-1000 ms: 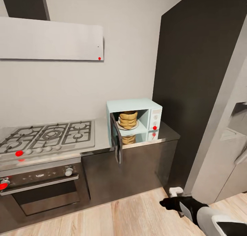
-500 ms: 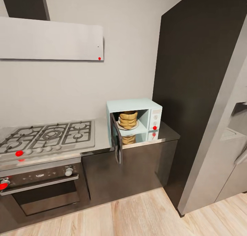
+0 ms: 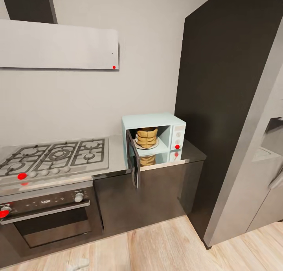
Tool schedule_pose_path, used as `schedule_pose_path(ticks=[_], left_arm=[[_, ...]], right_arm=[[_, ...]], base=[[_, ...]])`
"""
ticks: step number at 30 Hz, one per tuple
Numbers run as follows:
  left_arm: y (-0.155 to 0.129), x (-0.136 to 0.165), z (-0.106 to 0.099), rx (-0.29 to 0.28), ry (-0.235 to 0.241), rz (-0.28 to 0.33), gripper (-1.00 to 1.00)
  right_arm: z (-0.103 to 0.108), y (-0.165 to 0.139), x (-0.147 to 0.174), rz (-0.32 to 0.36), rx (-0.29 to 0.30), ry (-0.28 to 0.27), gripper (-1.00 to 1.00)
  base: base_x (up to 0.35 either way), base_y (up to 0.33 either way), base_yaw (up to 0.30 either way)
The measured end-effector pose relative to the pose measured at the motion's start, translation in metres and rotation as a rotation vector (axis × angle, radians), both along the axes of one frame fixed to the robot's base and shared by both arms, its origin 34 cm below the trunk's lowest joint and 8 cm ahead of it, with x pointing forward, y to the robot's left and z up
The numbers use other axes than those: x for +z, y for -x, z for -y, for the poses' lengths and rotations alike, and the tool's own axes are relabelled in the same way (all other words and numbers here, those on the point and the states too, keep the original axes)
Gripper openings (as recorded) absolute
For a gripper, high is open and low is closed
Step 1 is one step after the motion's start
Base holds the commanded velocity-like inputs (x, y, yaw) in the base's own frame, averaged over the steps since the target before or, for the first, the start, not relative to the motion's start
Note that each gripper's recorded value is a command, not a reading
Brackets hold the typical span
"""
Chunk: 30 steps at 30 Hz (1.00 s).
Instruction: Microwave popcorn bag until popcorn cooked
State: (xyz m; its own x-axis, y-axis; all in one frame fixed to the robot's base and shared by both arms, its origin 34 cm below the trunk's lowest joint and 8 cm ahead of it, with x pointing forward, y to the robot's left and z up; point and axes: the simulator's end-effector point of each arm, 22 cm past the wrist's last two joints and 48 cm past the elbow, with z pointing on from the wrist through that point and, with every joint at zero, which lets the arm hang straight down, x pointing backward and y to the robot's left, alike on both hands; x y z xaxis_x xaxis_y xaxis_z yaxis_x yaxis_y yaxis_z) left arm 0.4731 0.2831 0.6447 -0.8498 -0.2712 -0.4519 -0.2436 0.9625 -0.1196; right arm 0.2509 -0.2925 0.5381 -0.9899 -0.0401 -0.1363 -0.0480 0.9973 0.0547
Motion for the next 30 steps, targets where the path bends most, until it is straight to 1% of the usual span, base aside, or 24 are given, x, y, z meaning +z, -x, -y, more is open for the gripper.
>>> schedule_pose_path(ticks=[1,3,4,5,7,8,9,11,12,13,15,16,18,19,21,22,23,24,25,26,27,28,29,30], left_arm=[[-0.018,0.011,0.000,0.000,-0.002,0.029,1.00],[-0.075,0.052,0.001,0.001,-0.003,0.139,1.00],[-0.106,0.080,0.002,-0.001,0.000,0.205,1.00],[-0.142,0.116,0.007,-0.008,0.010,0.273,1.00],[-0.181,0.162,0.014,-0.017,0.021,0.354,1.00],[-0.196,0.182,0.015,-0.020,0.023,0.392,1.00],[-0.213,0.208,0.017,-0.023,0.026,0.445,1.00],[-0.234,0.252,0.019,-0.025,0.027,0.535,1.00],[-0.240,0.269,0.022,-0.028,0.030,0.572,1.00],[-0.247,0.293,0.030,-0.035,0.040,0.626,1.00],[-0.253,0.322,0.043,-0.044,0.057,0.692,1.00],[-0.254,0.335,0.056,-0.063,0.067,0.721,1.00],[-0.254,0.345,0.090,-0.135,0.065,0.741,1.00],[-0.252,0.347,0.104,-0.167,0.064,0.745,1.00],[-0.251,0.352,0.117,-0.191,0.065,0.755,1.00],[-0.251,0.355,0.119,-0.191,0.068,0.761,1.00],[-0.252,0.361,0.120,-0.180,0.071,0.772,1.00],[-0.253,0.367,0.117,-0.153,0.061,0.784,1.00],[-0.254,0.374,0.109,-0.111,0.034,0.805,1.00],[-0.256,0.384,0.096,-0.055,-0.007,0.835,1.00],[-0.257,0.390,0.086,-0.013,-0.037,0.861,1.00],[-0.258,0.406,0.078,0.041,-0.076,0.929,1.00],[-0.259,0.417,0.079,0.058,-0.087,0.978,1.00],[-0.258,0.422,0.080,0.063,-0.090,1.006,1.00]], right_arm=[[0.000,0.000,0.000,0.000,0.000,0.000,1.00],[0.001,0.000,0.000,0.001,0.000,0.001,1.00],[0.001,0.000,0.000,0.001,0.000,0.001,1.00],[0.001,-0.001,0.000,0.002,0.001,0.001,1.00],[0.001,-0.001,0.000,0.004,0.002,0.001,1.00],[0.001,-0.001,0.000,0.004,0.002,0.001,1.00],[0.001,-0.001,0.000,0.004,0.002,0.001,1.00],[0.001,-0.001,0.000,0.005,0.002,0.001,1.00],[0.001,-0.002,0.000,0.005,0.002,0.002,1.00],[0.002,-0.002,0.000,0.005,0.002,0.002,1.00],[0.002,-0.002,0.000,0.005,0.002,0.004,1.00],[0.003,-0.002,0.000,0.005,0.002,0.005,1.00],[0.002,-0.002,0.000,0.004,0.002,0.005,1.00],[0.003,-0.002,0.000,0.005,0.002,0.006,1.00],[0.003,-0.002,0.000,0.006,0.002,0.007,1.00],[0.004,-0.002,0.000,0.006,0.002,0.008,1.00],[0.004,-0.002,0.000,0.007,0.002,0.008,1.00],[0.004,-0.002,0.000,0.006,0.002,0.008,1.00],[0.004,-0.002,0.000,0.006,0.002,0.008,1.00],[0.004,-0.002,0.000,0.006,0.002,0.009,1.00],[0.005,-0.002,0.000,0.007,0.002,0.009,1.00],[0.005,-0.002,0.000,0.006,0.002,0.010,1.00],[0.005,-0.002,0.000,0.006,0.002,0.010,1.00],[0.005,-0.002,0.000,0.007,0.002,0.010,1.00]], base=[[0.000,0.000,0.000],[0.000,0.000,0.000],[0.000,0.000,0.000],[0.000,0.000,0.000],[0.000,0.000,0.000],[0.000,0.000,0.000],[0.000,0.000,0.000],[0.000,0.000,0.000],[0.000,0.000,0.000],[0.000,0.000,0.000],[0.000,0.000,0.000],[0.000,0.000,0.000],[0.000,0.000,0.000],[0.000,0.000,0.000],[0.000,0.000,0.000],[0.000,0.000,0.000],[0.000,0.000,0.000],[0.000,0.000,0.000],[0.000,0.000,0.000],[0.000,0.000,0.000],[0.000,0.000,0.000],[0.000,0.000,0.000],[0.000,0.000,0.000],[0.000,0.000,0.000]])
